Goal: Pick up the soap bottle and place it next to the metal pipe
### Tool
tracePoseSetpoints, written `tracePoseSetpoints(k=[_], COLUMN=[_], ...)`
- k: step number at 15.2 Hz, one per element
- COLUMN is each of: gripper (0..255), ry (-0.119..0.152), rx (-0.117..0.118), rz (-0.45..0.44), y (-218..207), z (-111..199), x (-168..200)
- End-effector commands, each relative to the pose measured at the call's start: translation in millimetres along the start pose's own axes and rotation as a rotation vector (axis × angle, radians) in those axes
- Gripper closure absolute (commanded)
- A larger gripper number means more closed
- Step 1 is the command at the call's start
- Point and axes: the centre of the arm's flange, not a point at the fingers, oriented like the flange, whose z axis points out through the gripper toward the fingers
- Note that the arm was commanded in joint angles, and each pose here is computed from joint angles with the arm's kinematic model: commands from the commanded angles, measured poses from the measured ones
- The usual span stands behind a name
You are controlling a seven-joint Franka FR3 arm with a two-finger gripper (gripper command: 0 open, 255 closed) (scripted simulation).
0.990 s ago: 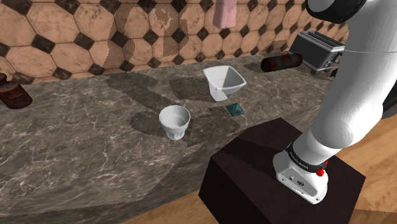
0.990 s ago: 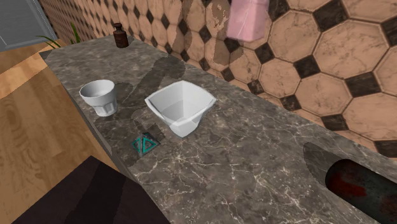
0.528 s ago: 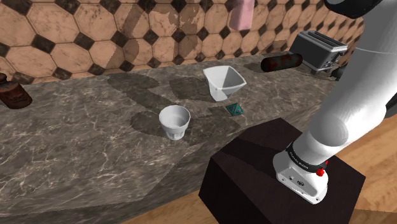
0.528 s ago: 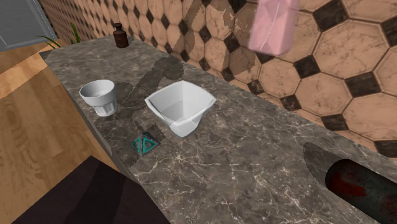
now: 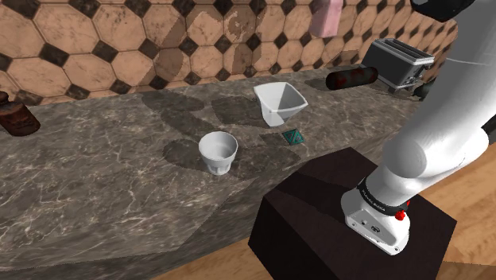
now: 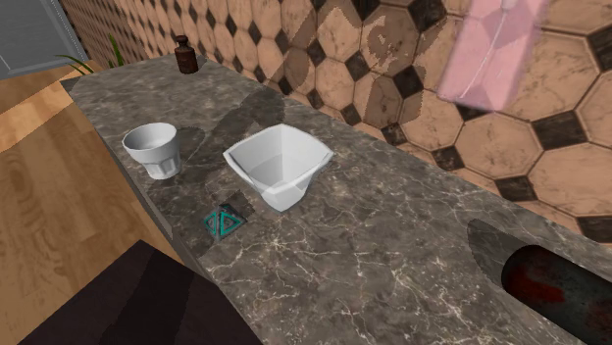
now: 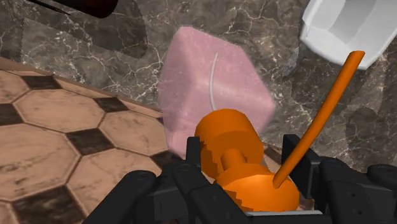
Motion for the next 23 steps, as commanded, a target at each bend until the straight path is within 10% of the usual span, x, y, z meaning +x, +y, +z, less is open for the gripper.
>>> tracePoseSetpoints(k=[1,23], gripper=[255,255], ry=[0.0,0.0], rx=[0.0,0.0], rz=[-0.002,-0.002], y=[19.7,81.1], z=[-4.4,72.6], x=[-16.1,-71.8])
